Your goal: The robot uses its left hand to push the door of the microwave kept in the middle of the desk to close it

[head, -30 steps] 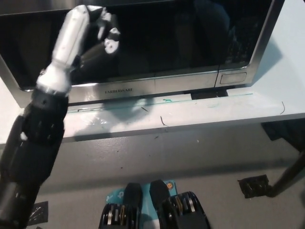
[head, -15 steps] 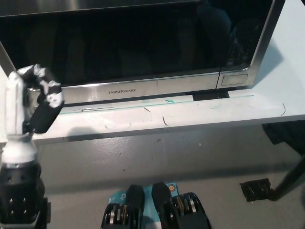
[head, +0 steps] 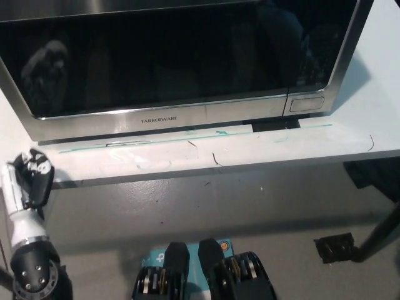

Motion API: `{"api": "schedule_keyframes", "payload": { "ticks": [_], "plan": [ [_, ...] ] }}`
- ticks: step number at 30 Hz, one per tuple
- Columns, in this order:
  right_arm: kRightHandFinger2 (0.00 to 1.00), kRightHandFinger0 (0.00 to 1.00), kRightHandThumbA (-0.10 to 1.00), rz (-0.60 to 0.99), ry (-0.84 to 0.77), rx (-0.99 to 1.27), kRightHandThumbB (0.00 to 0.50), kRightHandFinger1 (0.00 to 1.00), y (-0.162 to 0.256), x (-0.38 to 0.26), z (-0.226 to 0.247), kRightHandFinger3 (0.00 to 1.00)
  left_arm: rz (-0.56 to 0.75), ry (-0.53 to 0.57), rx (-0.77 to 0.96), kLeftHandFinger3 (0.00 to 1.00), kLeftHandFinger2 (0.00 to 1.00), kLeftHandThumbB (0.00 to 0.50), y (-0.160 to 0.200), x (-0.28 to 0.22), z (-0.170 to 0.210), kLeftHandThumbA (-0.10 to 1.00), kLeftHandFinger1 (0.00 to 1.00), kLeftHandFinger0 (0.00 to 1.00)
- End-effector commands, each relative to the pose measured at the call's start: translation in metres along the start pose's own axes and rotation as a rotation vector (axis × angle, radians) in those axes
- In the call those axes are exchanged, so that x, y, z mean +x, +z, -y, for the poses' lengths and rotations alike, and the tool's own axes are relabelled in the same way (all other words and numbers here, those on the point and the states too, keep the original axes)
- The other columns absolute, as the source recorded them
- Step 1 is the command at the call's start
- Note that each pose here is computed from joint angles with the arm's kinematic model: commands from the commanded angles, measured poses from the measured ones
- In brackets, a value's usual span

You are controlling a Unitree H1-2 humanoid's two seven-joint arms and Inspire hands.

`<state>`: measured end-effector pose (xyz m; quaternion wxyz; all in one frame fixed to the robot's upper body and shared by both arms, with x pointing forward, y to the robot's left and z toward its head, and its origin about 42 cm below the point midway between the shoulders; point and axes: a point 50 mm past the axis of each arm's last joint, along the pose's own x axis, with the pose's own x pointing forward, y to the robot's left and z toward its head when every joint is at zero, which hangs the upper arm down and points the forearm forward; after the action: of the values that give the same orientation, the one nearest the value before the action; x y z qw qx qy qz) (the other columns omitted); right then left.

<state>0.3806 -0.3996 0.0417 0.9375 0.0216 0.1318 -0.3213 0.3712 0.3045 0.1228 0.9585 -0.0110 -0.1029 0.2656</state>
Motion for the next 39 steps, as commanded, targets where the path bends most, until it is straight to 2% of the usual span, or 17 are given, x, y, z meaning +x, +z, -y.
{"api": "schedule_keyframes", "payload": {
  "ticks": [1, 2, 3, 6, 7, 9, 11, 12, 13, 14, 17, 22, 25, 30, 34, 38, 39],
  "plan": [
    [0.61, 0.69, -0.06, 0.078, -0.016, 0.025, 0.181, 0.62, 0.025, 0.008, -0.001, 0.53, -0.088, 0.073, -0.023, 0.32, 0.11, 0.027, -0.003, 0.004, 0.004, -0.1, 0.03, 0.03],
    [0.62, 0.71, -0.07, 0.076, -0.012, 0.023, 0.172, 0.64, 0.025, 0.009, -0.001, 0.53, -0.138, 0.096, -0.04, 0.33, 0.11, 0.031, -0.011, -0.001, 0.003, -0.1, 0.02, 0.04],
    [0.59, 0.67, -0.06, 0.079, -0.01, 0.017, 0.177, 0.59, 0.025, 0.008, -0.001, 0.53, -0.197, 0.153, -0.037, 0.3, 0.09, 0.08, -0.018, -0.006, 0.003, -0.1, 0.0, 0.03],
    [0.56, 0.61, -0.08, 0.083, -0.011, 0.025, 0.183, 0.56, 0.025, 0.008, -0.001, 0.52, -0.27, 0.195, -0.031, 0.32, 0.08, 0.061, -0.024, -0.017, 0.005, -0.1, 0.0, 0.0],
    [0.52, 0.56, -0.07, 0.079, -0.016, 0.019, 0.193, 0.52, 0.025, 0.01, 0.0, 0.51, -0.261, 0.197, -0.054, 0.34, 0.1, 0.053, -0.028, -0.023, 0.005, -0.1, 0.0, 0.0],
    [0.55, 0.58, -0.08, 0.068, -0.014, 0.046, 0.18, 0.53, 0.026, 0.01, 0.0, 0.53, -0.268, 0.213, -0.067, 0.37, 0.21, 0.041, -0.028, -0.035, 0.006, -0.1, 0.02, 0.01],
    [0.52, 0.54, -0.1, 0.07, -0.013, 0.055, 0.181, 0.5, 0.025, 0.009, -0.001, 0.53, -0.254, 0.205, -0.061, 0.35, 0.22, 0.04, -0.029, -0.038, 0.004, -0.1, 0.0, 0.0],
    [0.57, 0.62, -0.1, 0.076, -0.016, 0.041, 0.173, 0.57, 0.025, 0.009, -0.002, 0.55, -0.237, 0.212, -0.029, 0.27, 0.18, 0.063, -0.036, -0.04, 0.0, -0.1, 0.0, 0.0],
    [0.58, 0.63, -0.08, 0.082, -0.006, 0.037, 0.176, 0.58, 0.026, 0.008, -0.003, 0.54, -0.234, 0.191, -0.011, 0.3, 0.14, 0.067, -0.04, -0.039, -0.004, -0.1, 0.0, 0.0],
    [0.57, 0.64, -0.06, 0.082, -0.013, 0.036, 0.186, 0.58, 0.026, 0.008, -0.003, 0.52, -0.251, 0.185, -0.016, 0.32, 0.2, 0.071, -0.038, -0.04, -0.005, -0.1, 0.05, 0.05],
    [0.57, 0.65, -0.05, 0.085, -0.011, 0.021, 0.193, 0.59, 0.026, 0.01, -0.004, 0.5, -0.257, 0.175, -0.001, 0.38, 0.24, 0.072, -0.039, -0.038, -0.008, -0.1, 0.09, 0.09],
    [0.52, 0.58, -0.07, 0.082, -0.024, 0.019, 0.186, 0.53, 0.027, 0.01, -0.004, 0.51, -0.291, 0.203, 0.0, 0.39, 0.24, 0.099, -0.046, -0.035, -0.012, -0.1, 0.09, 0.1],
    [0.6, 0.68, -0.07, 0.082, -0.02, 0.02, 0.179, 0.6, 0.026, 0.009, -0.004, 0.54, -0.304, 0.196, -0.042, 0.39, 0.24, 0.082, -0.043, -0.032, -0.012, -0.1, 0.06, 0.04],
    [0.56, 0.62, -0.06, 0.08, -0.007, 0.032, 0.174, 0.57, 0.026, 0.009, -0.004, 0.52, -0.315, 0.17, -0.085, 0.32, 0.2, 0.081, -0.048, -0.023, -0.009, -0.1, 0.0, 0.0],
    [0.52, 0.58, -0.08, 0.08, -0.017, 0.029, 0.184, 0.53, 0.027, 0.009, -0.005, 0.51, -0.335, 0.135, -0.038, 0.4, 0.14, 0.057, -0.046, -0.021, -0.008, -0.1, 0.0, 0.0],
    [0.59, 0.68, -0.07, 0.086, -0.01, 0.028, 0.189, 0.61, 0.026, 0.009, -0.003, 0.5, -0.364, 0.146, -0.054, 0.36, 0.15, 0.082, -0.048, -0.025, -0.009, -0.1, 0.01, 0.0],
    [0.58, 0.66, -0.07, 0.087, -0.013, 0.034, 0.198, 0.6, 0.025, 0.009, -0.003, 0.49, -0.36, 0.13, -0.051, 0.37, 0.18, 0.066, -0.049, -0.025, -0.01, -0.1, 0.03, 0.01]
  ]
}}
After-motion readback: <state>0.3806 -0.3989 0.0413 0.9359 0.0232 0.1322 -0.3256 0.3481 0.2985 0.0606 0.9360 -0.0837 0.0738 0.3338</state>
